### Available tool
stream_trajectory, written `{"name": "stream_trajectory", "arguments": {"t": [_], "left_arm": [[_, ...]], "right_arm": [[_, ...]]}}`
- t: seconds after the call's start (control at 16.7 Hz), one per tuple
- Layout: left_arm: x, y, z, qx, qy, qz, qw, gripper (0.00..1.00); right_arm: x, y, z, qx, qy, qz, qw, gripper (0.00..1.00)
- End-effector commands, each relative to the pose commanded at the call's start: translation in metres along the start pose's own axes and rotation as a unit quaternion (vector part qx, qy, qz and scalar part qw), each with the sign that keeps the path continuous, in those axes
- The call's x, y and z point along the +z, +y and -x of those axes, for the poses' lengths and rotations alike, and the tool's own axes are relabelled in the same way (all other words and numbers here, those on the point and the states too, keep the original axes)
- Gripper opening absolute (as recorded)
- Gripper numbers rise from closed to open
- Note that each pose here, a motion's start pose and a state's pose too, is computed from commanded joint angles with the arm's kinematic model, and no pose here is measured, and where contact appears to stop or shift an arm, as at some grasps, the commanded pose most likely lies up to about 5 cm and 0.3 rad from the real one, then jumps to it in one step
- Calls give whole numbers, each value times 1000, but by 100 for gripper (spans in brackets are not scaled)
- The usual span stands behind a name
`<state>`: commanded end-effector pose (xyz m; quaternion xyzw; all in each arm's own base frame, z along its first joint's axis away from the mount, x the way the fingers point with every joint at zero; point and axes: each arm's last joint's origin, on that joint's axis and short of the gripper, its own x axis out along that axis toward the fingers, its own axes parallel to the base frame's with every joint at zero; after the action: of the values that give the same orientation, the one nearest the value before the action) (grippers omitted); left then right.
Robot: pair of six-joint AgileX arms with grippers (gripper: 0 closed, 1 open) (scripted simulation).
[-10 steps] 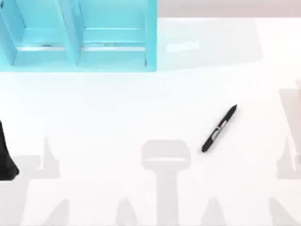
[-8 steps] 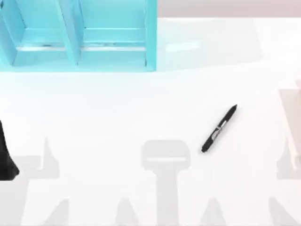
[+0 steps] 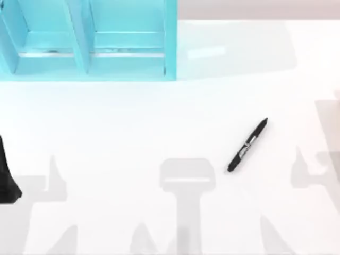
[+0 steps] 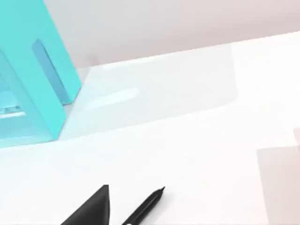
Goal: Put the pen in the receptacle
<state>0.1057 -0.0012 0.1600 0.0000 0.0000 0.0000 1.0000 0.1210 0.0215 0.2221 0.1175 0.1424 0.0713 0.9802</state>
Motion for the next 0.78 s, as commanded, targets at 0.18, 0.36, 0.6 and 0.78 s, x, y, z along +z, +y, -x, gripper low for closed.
{"name": "stream_trajectory", "arguments": {"t": [0.18, 0.36, 0.6, 0.78], "left_arm": [[0, 0, 0, 0, 0, 0, 1000, 100], [0, 0, 0, 0, 0, 0, 1000, 100], [0, 0, 0, 0, 0, 0, 1000, 100], [0, 0, 0, 0, 0, 0, 1000, 100]], "right_arm": [[38, 26, -22, 8, 105, -66, 992, 100], [68, 57, -66, -13, 215, -124, 969, 100], [76, 93, -148, -83, 345, -182, 917, 100], [59, 107, -206, -153, 420, -210, 869, 100]]}}
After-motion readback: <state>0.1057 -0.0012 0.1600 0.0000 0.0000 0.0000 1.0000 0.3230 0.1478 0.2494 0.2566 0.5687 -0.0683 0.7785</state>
